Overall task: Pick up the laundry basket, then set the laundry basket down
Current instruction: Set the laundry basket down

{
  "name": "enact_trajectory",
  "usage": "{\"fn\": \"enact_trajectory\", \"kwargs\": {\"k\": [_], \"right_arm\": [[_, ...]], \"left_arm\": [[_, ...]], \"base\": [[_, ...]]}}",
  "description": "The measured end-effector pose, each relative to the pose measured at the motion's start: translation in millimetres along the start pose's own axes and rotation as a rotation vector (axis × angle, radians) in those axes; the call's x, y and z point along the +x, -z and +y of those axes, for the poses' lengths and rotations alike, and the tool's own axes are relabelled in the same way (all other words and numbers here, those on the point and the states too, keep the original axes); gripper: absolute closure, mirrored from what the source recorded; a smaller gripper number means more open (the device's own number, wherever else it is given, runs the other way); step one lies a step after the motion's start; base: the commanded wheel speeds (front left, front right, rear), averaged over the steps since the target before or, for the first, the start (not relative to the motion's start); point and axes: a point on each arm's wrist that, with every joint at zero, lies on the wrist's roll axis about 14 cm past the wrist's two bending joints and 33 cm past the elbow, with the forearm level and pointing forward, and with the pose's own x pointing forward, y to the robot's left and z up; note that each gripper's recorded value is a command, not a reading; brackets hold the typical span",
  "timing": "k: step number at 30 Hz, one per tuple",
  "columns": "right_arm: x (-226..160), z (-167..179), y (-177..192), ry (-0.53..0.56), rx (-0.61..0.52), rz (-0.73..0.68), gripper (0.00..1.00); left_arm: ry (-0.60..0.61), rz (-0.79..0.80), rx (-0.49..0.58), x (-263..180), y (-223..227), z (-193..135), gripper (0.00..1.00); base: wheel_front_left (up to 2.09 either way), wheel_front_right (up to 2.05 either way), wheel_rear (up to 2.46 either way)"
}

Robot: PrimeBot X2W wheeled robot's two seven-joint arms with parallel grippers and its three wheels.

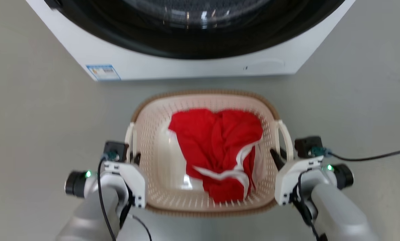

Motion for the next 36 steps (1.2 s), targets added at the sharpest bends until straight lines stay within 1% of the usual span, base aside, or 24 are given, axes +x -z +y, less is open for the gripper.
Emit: {"fn": "enact_trajectory", "kwargs": {"k": [5, 9, 15, 19, 24, 32, 36], "right_arm": [[28.7, -7.1, -3.3, 0.0, 0.019, -0.014, 1.0], [51.2, -15.9, 0.9, 0.012, 0.031, -0.013, 1.0], [88.2, -27.8, 2.8, 0.024, 0.014, -0.018, 1.0], [109.2, -32.5, 8.2, 0.026, 0.003, -0.013, 1.0], [126.2, -34.8, 22.1, 0.022, -0.004, 0.015, 1.0], [150.8, -35.9, 26.0, 0.014, -0.003, 0.007, 1.0], [153.0, -36.5, 34.1, 0.016, 0.004, 0.021, 1.0]], "left_arm": [[-0.002, -0.005, -0.013, 28.6, -7.0, 8.7, 1.0], [0.0, -0.002, -0.021, 49.9, -5.7, 13.3, 1.0], [-0.004, -0.018, -0.035, 82.1, -7.1, 21.9, 1.0], [-0.007, -0.012, -0.044, 97.4, 1.8, 28.1, 1.0], [-0.015, 0.012, -0.055, 109.5, 16.7, 32.4, 1.0], [-0.031, 0.0, -0.051, 128.6, 17.1, 44.6, 1.0], [-0.031, 0.006, -0.045, 132.7, 20.7, 46.1, 1.0]], "base": [[0.0, 0.0, 0.0], [0.0, 0.0, 0.0], [0.0, 0.0, 0.0], [0.0, 0.0, 0.0], [0.0, 0.0, 0.0], [0.0, 0.0, 0.0], [0.0, 0.0, 0.0]]}}
